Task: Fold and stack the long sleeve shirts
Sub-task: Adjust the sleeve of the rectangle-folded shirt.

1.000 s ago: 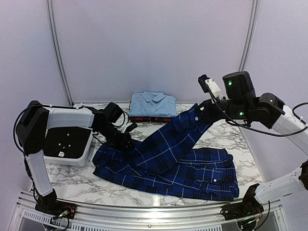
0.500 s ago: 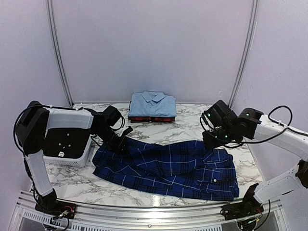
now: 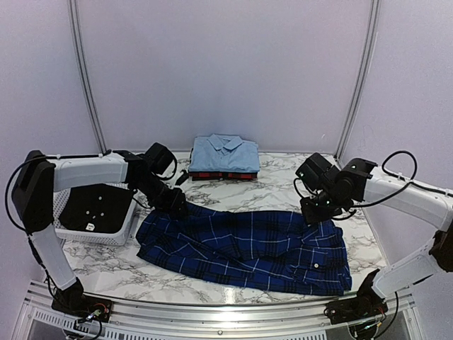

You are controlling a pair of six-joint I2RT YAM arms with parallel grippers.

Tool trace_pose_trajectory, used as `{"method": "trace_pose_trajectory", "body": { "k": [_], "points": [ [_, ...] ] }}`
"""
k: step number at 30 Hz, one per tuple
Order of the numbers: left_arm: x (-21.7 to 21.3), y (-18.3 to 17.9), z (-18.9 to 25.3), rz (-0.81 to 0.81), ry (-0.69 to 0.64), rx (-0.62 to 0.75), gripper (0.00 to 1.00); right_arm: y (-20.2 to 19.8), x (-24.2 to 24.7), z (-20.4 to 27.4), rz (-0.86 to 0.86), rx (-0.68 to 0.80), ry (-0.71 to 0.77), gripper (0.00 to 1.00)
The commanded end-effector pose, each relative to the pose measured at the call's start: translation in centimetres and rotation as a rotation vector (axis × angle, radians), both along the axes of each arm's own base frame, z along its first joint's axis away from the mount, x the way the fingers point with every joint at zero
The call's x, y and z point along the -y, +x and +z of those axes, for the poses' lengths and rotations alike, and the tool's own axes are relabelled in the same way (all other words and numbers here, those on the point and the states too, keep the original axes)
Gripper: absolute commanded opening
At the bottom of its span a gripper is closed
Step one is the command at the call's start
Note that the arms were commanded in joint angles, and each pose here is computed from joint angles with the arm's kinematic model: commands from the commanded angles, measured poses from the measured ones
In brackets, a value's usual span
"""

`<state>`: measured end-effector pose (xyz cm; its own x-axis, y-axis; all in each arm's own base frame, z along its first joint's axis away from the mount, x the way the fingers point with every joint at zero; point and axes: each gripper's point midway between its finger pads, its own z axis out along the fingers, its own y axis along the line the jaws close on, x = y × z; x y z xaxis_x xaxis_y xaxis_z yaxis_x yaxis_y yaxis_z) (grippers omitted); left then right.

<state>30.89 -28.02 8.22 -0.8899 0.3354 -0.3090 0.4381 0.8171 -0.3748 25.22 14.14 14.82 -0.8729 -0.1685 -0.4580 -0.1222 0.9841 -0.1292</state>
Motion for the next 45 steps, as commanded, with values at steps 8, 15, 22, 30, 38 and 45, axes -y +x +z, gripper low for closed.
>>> {"method": "trace_pose_trajectory", "body": {
  "k": [8, 15, 22, 30, 38, 45],
  "points": [
    [0.8, 0.8, 7.7, 0.000, -0.002, 0.262, 0.45, 0.1, -1.2, 4.2, 0.024, -0.031, 0.045, 0.00],
    [6.6, -1.4, 6.1, -0.126, -0.062, 0.229, 0.34, -0.4, -0.5, 6.4, 0.013, -0.044, 0.039, 0.00],
    [10.4, -2.8, 3.5, -0.181, -0.085, 0.189, 0.27, -1.0, 0.2, 3.4, -0.002, -0.127, 0.025, 0.00],
    [9.0, -2.6, -2.3, -0.070, 0.026, 0.119, 0.13, -1.3, 4.5, -1.8, -0.183, -0.121, -0.056, 0.03],
    [4.4, -2.7, -6.5, 0.059, 0.187, 0.099, 0.08, -0.8, 5.7, -0.8, -0.277, -0.011, -0.031, 0.35],
    [1.6, -1.9, -7.1, 0.150, 0.251, 0.120, 0.03, 1.8, -0.9, -0.7, -0.096, 0.033, 0.176, 0.33]
  ]
}}
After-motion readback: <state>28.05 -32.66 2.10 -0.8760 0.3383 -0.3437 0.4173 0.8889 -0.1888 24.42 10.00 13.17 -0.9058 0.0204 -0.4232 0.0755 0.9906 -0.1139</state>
